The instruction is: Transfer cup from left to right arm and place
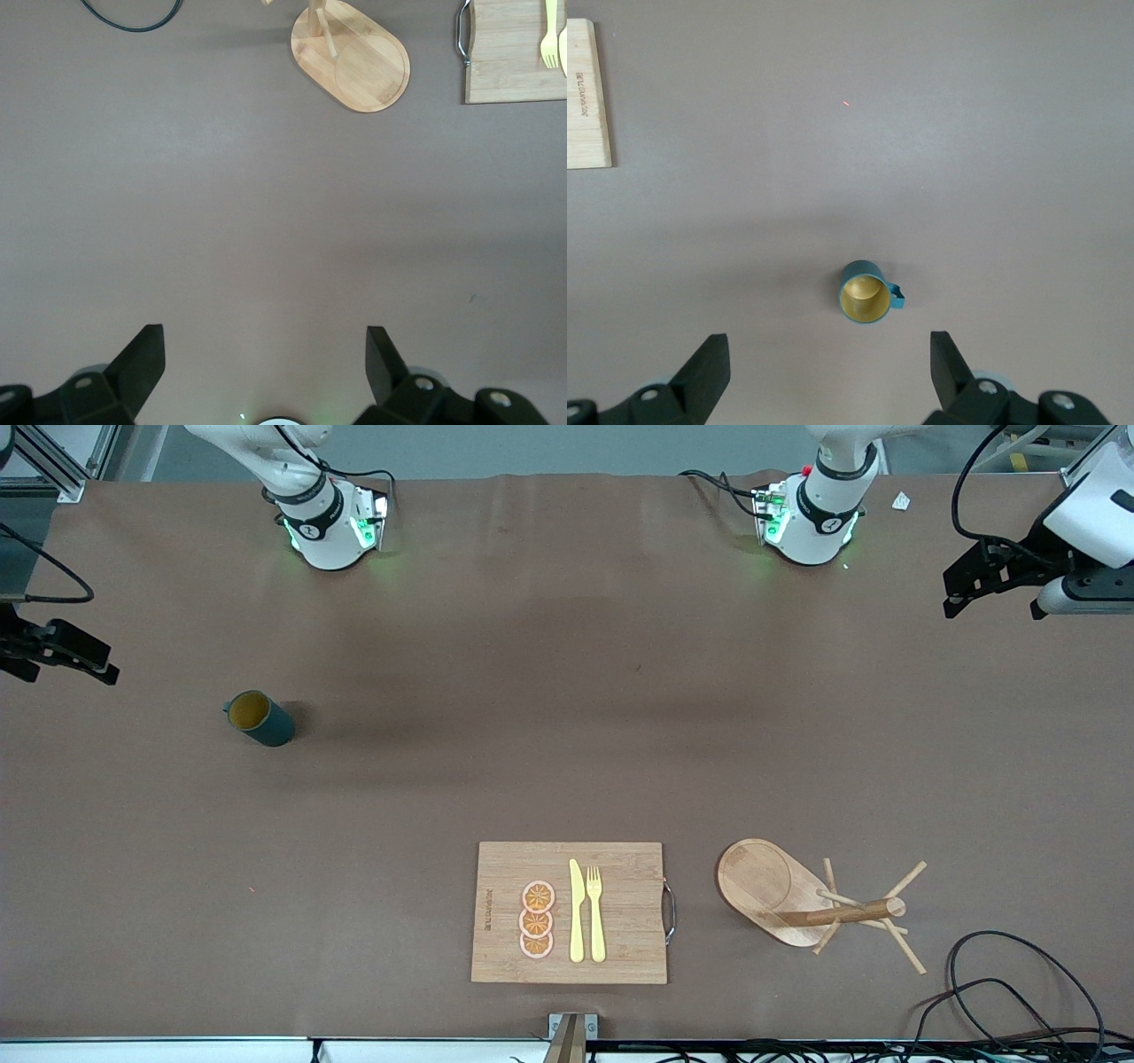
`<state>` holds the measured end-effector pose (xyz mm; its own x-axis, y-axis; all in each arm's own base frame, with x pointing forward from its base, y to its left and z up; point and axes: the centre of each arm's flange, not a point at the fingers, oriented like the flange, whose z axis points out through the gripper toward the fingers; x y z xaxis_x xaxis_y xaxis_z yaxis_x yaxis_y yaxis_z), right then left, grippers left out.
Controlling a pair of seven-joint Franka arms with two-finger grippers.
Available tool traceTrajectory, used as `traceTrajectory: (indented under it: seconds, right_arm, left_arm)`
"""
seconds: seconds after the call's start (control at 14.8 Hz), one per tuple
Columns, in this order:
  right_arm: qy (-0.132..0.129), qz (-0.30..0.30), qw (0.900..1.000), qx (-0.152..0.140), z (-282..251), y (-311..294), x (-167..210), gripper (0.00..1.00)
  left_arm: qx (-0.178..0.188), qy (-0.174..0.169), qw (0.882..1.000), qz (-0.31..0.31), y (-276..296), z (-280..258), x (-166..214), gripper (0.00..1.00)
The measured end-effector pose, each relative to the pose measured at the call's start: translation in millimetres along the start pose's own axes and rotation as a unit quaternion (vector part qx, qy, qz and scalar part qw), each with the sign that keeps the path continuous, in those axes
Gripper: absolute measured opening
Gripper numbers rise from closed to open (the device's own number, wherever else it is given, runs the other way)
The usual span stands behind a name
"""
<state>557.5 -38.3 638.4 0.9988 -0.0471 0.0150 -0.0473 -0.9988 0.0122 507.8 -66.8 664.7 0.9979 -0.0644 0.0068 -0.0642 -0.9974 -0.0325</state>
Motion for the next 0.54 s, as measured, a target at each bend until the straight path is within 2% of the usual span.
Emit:
traceTrajectory:
  seconds: [0.54]
  right_arm:
    - [0.009,-0.001,1.000,0.000,-13.0,-1.3,-0.9,1.00]
  left_arm:
    - [0.000,0.006,1.000,0.006,1.6,-8.2,-1.1,1.00]
